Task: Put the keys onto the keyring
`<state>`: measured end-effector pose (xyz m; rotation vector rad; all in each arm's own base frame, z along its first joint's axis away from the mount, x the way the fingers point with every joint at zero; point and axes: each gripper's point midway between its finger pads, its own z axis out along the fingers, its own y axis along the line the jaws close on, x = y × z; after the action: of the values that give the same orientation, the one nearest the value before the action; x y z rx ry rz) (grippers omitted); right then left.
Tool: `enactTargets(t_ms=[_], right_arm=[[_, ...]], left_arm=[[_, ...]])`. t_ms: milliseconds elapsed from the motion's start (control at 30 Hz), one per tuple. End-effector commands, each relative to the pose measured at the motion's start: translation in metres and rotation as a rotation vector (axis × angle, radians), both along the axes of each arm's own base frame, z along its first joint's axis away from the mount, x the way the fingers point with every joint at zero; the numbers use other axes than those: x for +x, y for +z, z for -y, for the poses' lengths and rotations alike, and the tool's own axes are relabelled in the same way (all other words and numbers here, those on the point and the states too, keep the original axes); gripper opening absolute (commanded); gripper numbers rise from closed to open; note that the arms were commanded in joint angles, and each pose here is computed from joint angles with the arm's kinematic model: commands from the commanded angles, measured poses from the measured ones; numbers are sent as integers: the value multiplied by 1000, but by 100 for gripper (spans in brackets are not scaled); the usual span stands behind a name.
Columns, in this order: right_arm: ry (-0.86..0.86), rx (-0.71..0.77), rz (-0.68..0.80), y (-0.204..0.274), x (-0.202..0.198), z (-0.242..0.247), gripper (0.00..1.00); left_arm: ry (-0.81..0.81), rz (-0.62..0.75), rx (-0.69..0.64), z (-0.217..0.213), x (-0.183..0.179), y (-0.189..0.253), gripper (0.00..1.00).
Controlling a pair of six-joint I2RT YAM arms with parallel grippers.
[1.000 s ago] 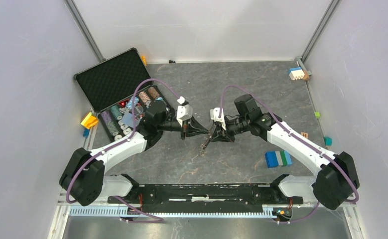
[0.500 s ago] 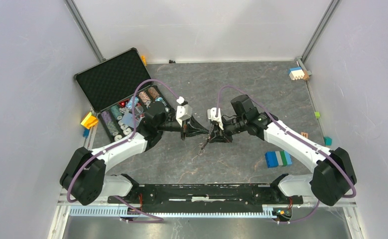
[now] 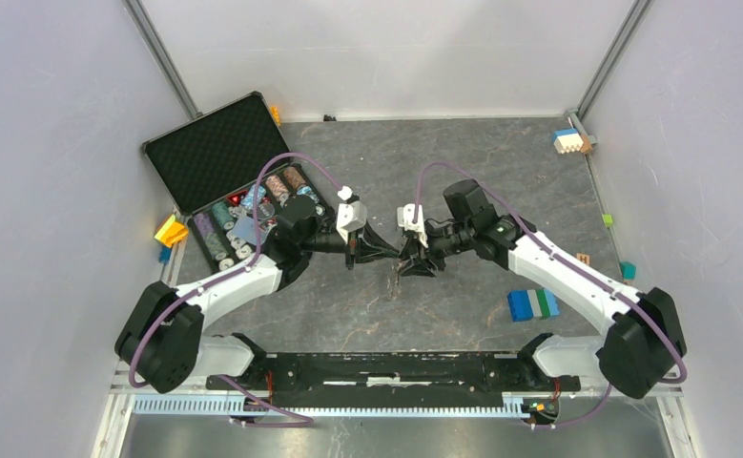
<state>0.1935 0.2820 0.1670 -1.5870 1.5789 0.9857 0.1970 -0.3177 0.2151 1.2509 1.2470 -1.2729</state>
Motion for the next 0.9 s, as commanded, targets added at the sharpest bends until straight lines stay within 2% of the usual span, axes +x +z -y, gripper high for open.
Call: enactTargets(t_ms=[0,333,867], right_arm=[[-32,28,114,25,9,7,44],[-32,73,115,37,10,10,37],[-7,126,99,48,5,4,37]], left_arm=[[-29,44,-41,0,-4,13,2],[-46,41,-45,0,-7,13,2],[-40,44,-39,1,-5,11,2]])
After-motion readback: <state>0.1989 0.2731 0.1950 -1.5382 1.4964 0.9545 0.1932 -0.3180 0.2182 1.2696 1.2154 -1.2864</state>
